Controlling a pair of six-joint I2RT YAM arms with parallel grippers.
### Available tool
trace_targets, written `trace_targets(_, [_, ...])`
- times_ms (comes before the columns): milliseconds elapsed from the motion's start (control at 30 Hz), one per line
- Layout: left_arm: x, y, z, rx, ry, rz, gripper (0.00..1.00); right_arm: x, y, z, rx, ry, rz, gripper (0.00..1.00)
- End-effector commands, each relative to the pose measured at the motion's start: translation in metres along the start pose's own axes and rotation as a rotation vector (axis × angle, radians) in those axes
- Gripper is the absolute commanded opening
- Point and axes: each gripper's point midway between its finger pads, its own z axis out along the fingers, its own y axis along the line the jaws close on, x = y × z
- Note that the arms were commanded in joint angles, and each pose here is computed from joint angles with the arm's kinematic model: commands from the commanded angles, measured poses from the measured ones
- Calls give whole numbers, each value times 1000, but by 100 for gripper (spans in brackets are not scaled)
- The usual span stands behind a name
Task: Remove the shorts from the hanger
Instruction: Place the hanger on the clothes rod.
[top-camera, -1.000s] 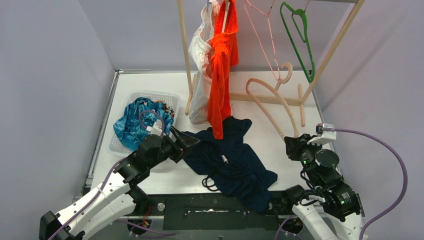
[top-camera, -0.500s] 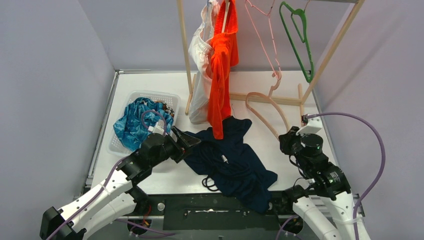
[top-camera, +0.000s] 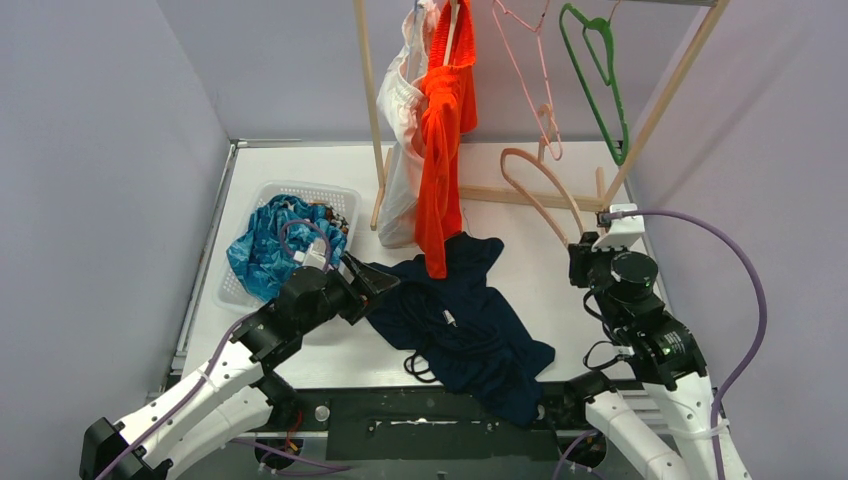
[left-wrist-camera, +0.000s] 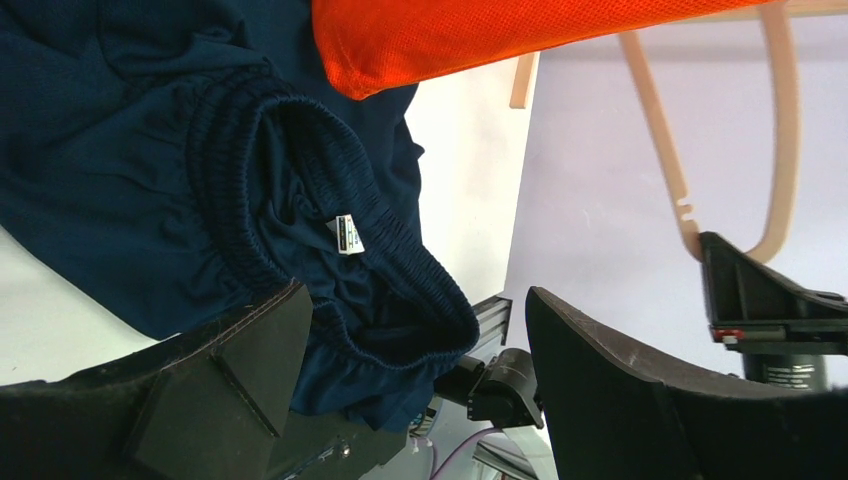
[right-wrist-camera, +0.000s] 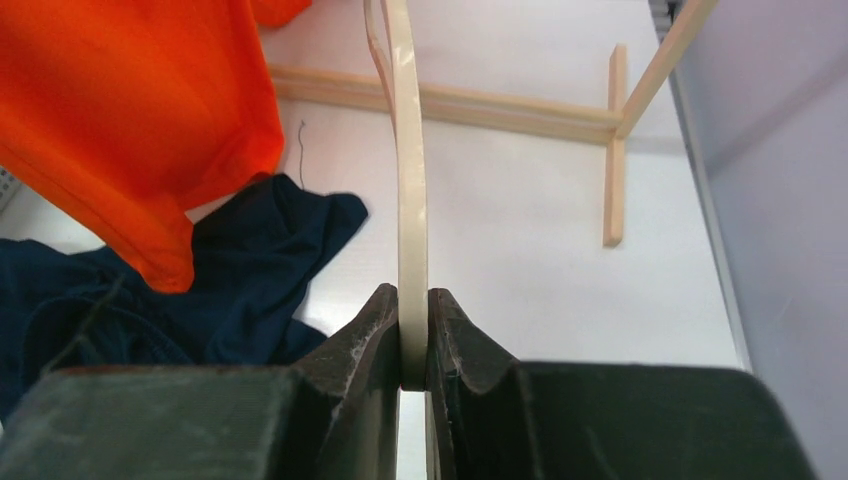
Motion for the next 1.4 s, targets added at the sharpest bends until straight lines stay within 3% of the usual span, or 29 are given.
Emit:
trace_targets(0, [-13,-28,-6,67,-43,36,78,-71,-8,-7,41,-216,-35,0])
trace_targets(233, [-14,-27,-4,57,-44,37,78,-86,-23,-15,117,-284,-25,0])
trace_targets(733, [-15,-30,3,50,-31,53,79,-153,-2,-33,2,-476,21,0])
trace_targets(1367, [-15,-23,6,36,-19,43,80,-216,2,-13,48,-604,50,0])
